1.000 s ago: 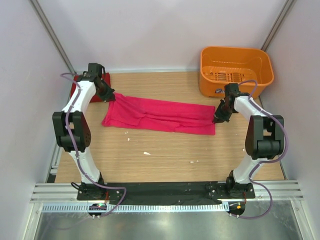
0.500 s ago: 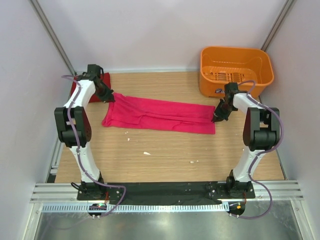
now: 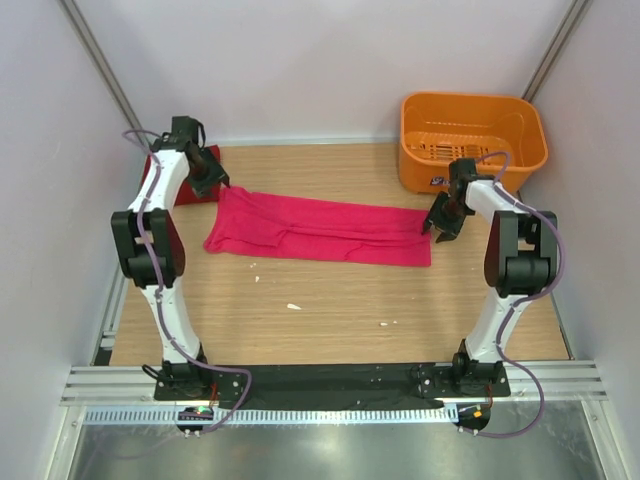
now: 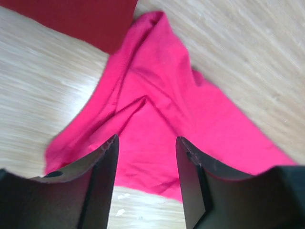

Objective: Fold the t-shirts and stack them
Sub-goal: Fold the tshirt

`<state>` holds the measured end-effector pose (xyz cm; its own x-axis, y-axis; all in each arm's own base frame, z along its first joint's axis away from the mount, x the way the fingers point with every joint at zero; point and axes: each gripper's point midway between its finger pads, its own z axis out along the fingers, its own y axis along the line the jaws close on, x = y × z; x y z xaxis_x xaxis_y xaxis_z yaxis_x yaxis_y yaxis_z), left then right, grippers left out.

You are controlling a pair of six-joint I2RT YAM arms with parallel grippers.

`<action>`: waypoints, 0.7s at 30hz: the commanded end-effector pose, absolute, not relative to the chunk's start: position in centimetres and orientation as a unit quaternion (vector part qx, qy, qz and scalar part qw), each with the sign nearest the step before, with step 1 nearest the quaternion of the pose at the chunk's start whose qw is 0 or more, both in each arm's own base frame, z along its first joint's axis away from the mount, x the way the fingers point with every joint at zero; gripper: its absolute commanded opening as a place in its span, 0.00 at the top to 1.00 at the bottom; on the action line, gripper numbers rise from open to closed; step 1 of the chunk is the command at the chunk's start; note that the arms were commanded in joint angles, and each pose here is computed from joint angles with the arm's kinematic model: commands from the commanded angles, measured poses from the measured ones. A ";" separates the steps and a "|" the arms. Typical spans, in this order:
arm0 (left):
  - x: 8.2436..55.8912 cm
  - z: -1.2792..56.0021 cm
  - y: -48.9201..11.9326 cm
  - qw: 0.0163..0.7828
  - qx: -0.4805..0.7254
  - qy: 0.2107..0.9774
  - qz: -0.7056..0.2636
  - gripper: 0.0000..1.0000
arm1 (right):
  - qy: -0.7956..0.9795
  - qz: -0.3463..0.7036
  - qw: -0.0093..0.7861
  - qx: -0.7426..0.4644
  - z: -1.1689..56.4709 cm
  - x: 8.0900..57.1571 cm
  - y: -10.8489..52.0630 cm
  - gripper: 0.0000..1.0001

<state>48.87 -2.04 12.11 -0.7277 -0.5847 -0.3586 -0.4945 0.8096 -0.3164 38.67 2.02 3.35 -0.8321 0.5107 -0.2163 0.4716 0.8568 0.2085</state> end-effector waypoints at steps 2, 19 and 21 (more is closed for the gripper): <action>45.3 14.3 -0.1 0.240 -0.235 0.938 -0.090 0.46 | 0.954 0.072 0.158 0.246 5.9 37.1 1.7 0.48; 37.6 9.0 0.3 0.150 -0.208 0.962 -0.098 0.46 | 0.957 0.111 0.137 0.229 4.0 32.9 3.3 0.40; 37.4 8.5 0.4 0.145 -0.212 0.961 -0.102 0.47 | 0.957 0.116 0.137 0.228 4.0 33.1 3.5 0.39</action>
<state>37.55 0.10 7.60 -0.8694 -0.4449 -0.2151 -0.3998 0.8890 -0.2232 31.72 3.48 2.42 -0.8660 0.4807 -0.1374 0.4407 0.8638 0.2442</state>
